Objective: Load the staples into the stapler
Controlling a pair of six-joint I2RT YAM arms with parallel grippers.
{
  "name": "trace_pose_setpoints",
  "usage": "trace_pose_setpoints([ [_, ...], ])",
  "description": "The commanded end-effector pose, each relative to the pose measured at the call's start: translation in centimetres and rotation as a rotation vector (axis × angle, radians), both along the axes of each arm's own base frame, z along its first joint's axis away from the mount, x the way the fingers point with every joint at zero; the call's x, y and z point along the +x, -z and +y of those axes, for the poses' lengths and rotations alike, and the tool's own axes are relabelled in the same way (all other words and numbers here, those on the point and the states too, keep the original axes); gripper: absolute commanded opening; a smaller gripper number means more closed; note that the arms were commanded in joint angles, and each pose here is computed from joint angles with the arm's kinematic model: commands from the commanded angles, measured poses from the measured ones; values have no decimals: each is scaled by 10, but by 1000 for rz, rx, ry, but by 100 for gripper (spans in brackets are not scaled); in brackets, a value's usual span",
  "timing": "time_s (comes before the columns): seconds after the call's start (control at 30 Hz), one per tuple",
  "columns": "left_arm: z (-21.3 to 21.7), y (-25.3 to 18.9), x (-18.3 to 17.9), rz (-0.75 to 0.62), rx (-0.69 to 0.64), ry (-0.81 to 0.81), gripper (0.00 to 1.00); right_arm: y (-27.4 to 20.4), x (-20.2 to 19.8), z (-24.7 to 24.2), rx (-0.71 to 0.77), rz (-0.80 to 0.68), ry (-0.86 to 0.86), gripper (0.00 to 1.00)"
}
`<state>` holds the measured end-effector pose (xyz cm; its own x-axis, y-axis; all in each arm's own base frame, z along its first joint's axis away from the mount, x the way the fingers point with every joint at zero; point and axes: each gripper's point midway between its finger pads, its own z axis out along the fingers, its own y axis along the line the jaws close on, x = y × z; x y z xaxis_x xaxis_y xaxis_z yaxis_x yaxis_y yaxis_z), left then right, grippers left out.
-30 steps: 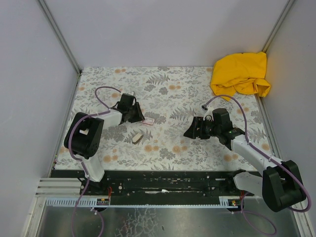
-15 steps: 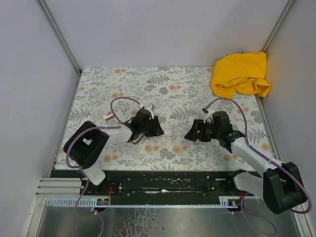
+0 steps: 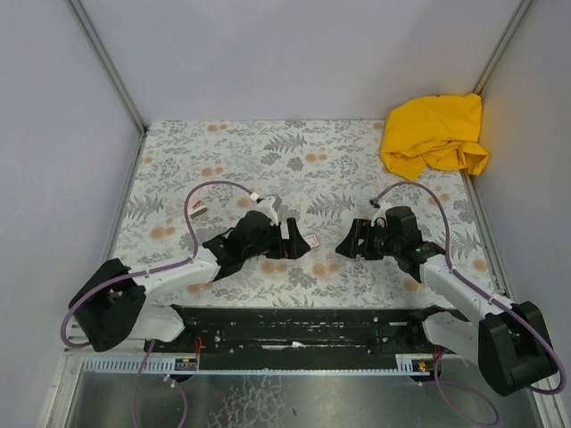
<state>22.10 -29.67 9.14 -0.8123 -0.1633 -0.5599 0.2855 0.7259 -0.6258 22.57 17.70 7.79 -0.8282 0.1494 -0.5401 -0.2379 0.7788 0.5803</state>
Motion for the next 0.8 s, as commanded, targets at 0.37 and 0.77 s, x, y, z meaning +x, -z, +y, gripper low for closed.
trace_pose_setpoints([
  [0.37,-28,8,98,-249,214,162,98,-9,-2,4,44,-33,5,81],
  [0.77,-40,57,90,-168,228,331,82,-7,-6,-3,10,-43,16,83],
])
